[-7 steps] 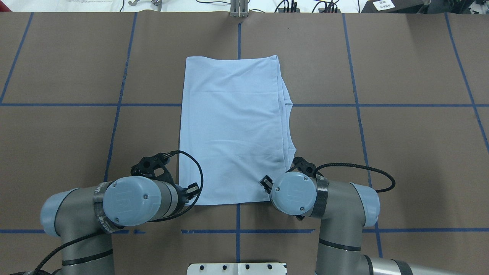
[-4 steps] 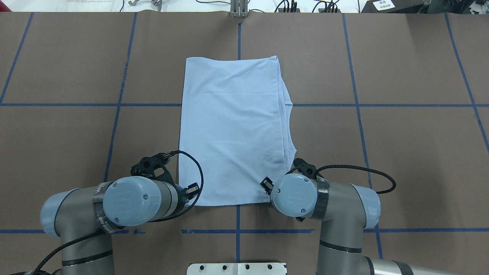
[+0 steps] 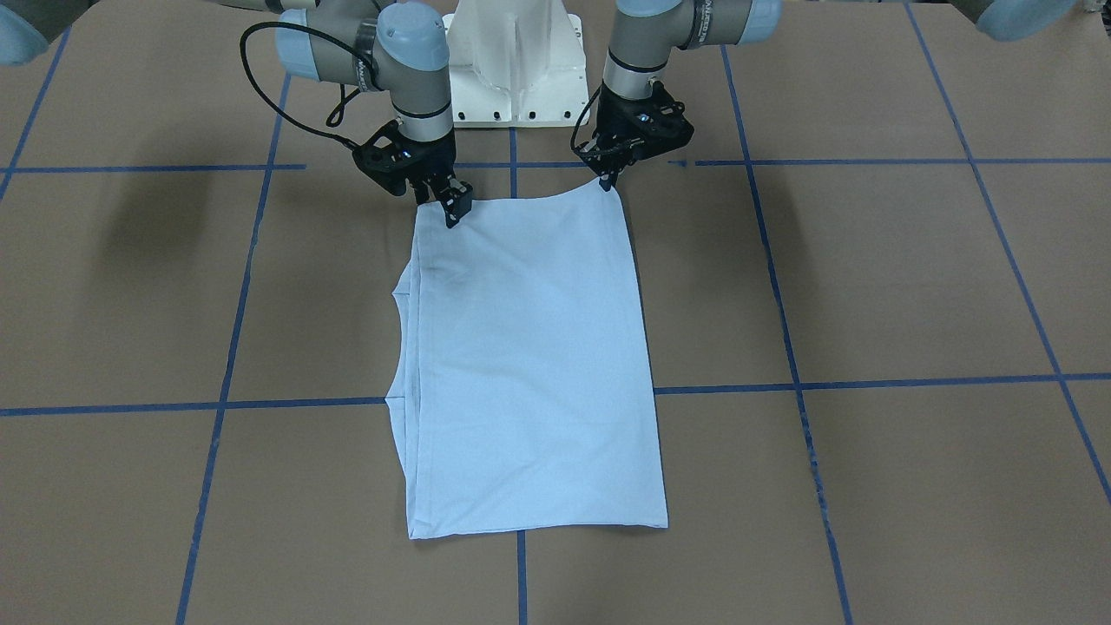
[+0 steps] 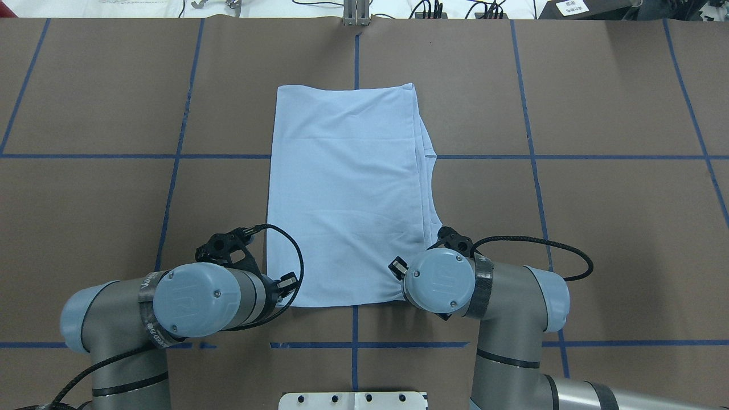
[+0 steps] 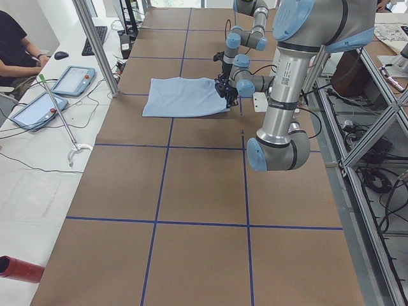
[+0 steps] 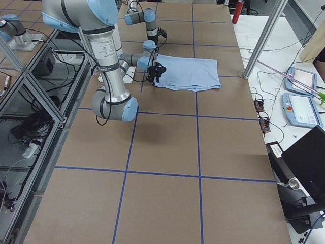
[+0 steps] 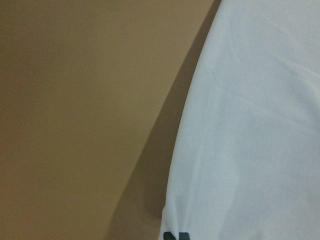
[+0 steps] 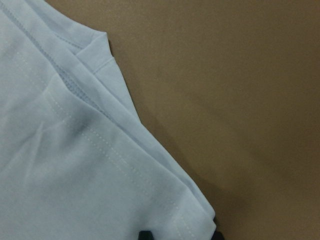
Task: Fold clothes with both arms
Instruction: 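Grasp the shirt's near edge with both grippers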
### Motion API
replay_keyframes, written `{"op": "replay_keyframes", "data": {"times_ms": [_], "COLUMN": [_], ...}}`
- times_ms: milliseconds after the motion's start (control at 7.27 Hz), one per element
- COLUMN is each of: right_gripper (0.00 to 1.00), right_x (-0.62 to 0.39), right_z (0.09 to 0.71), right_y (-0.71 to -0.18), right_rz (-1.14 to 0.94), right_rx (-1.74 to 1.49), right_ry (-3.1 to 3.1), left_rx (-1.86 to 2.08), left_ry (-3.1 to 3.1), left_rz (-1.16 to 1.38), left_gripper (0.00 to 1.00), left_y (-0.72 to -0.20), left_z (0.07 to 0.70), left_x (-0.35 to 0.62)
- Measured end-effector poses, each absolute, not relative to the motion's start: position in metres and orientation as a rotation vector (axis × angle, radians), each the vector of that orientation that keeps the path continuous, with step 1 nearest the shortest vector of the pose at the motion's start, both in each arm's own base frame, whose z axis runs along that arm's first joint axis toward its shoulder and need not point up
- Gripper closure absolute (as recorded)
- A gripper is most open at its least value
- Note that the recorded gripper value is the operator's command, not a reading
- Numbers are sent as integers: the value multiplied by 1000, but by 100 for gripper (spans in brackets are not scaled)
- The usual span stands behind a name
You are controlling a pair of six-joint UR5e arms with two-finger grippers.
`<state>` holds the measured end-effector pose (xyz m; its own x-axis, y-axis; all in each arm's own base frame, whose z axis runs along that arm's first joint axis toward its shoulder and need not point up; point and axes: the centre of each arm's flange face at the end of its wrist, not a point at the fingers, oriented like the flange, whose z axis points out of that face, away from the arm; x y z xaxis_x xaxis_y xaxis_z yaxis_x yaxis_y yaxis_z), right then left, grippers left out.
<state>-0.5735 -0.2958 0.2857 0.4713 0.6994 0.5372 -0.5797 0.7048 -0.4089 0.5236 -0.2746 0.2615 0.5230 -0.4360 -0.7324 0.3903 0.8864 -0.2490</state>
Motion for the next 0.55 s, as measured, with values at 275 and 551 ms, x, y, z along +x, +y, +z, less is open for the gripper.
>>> {"op": "replay_keyframes", "data": {"times_ms": [275,551], "right_gripper": [100,100], "right_x": [-568,-563], "right_z": [278,266], "right_y": [-308,-321], "right_rz": [803,818], "right_rx": [-185,-188], "right_ry": [-756,-778], "left_rx": [-55,-54], "left_ry": [891,892], "left_rz": [-495,-496], "left_gripper": [100,100], "left_y": [-274,-275], "left_z": [262,262], "left_x": [524,524]}}
